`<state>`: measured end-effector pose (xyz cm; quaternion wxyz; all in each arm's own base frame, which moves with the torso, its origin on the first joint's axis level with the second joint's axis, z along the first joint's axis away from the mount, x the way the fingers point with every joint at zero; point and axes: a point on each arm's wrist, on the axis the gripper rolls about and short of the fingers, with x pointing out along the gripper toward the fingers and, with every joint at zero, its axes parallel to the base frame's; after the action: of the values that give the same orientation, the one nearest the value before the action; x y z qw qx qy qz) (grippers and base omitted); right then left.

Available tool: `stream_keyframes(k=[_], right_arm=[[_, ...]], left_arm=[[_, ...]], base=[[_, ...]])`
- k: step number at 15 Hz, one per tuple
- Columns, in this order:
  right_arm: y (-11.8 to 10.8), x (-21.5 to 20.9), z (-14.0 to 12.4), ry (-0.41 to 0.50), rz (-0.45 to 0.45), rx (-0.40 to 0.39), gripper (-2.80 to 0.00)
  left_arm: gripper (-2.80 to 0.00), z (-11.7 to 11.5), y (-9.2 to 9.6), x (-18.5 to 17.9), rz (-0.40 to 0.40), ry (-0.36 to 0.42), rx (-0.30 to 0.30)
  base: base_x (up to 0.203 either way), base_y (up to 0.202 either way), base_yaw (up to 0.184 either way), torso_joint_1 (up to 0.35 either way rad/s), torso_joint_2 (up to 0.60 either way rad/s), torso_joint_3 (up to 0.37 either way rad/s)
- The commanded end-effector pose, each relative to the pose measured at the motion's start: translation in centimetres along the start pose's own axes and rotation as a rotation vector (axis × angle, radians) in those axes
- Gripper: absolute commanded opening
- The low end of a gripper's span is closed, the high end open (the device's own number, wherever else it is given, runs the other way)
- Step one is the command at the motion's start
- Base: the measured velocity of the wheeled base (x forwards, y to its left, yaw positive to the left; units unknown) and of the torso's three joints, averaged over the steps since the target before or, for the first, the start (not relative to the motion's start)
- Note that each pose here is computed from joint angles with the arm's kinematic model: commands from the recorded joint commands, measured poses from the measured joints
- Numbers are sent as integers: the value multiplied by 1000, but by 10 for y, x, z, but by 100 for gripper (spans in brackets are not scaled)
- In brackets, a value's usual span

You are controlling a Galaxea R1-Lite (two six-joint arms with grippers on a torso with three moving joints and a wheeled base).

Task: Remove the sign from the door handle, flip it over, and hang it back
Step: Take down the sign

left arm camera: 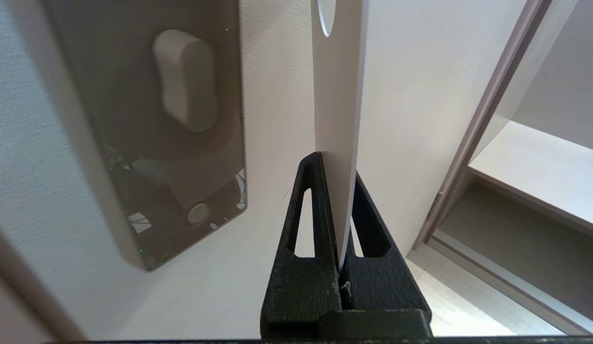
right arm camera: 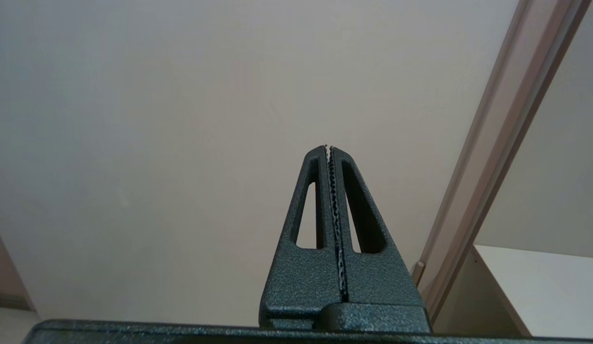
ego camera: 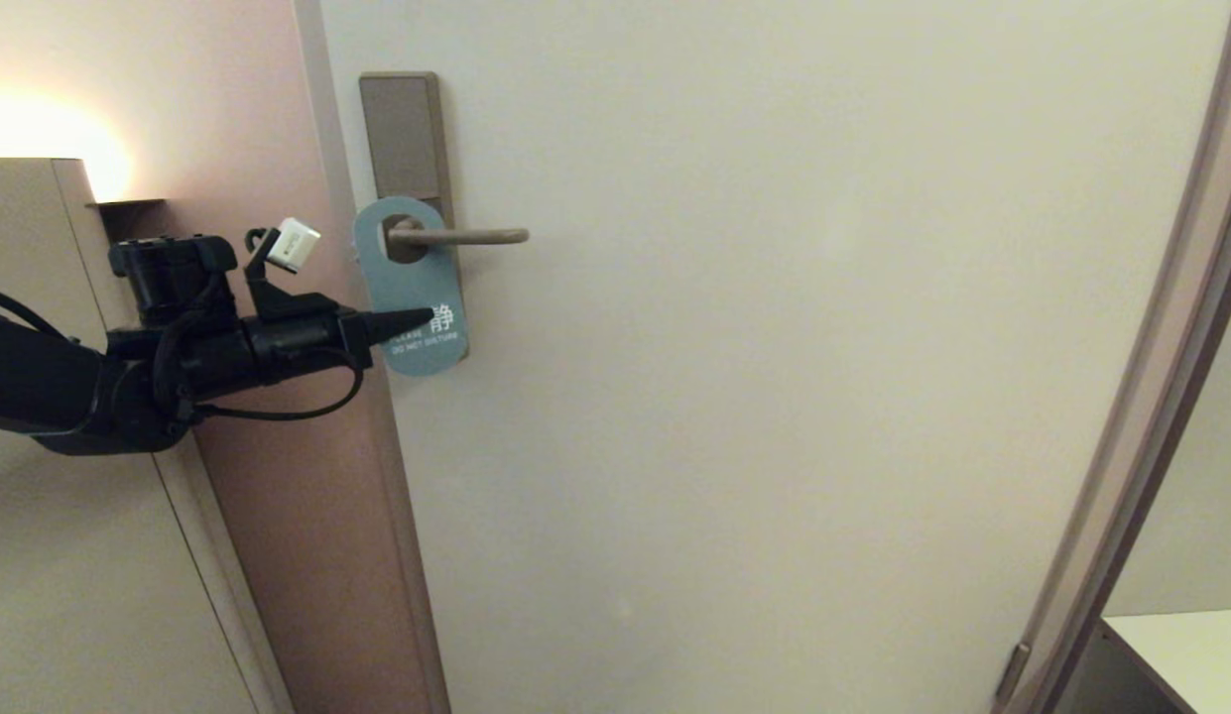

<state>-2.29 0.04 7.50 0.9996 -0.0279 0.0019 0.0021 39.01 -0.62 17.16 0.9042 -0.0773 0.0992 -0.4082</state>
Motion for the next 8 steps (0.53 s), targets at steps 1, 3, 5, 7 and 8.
stream_keyframes(k=[1,3,5,7,8], right_arm=[[0,0,0,1,1,-1,-280],[0,0,0,1,2,-1,-280],[0,0,0,1,1,-1,-280],[0,0,0,1,0,-1,-280],[0,0,0,1,2,-1,-280]], left_arm=[[-280,0,-2,4,-9,0,3],[-280,0,-8,10,-27,3,7],[-280,-1,-14,16,-46,7,10],[-280,-1,-18,20,-60,10,12],[-280,-1,-20,23,-64,12,13]], base=[[0,0,0,0,0,0],[0,0,0,0,0,0],[0,0,0,0,0,0],[0,0,0,0,0,0],[0,0,0,0,0,0]])
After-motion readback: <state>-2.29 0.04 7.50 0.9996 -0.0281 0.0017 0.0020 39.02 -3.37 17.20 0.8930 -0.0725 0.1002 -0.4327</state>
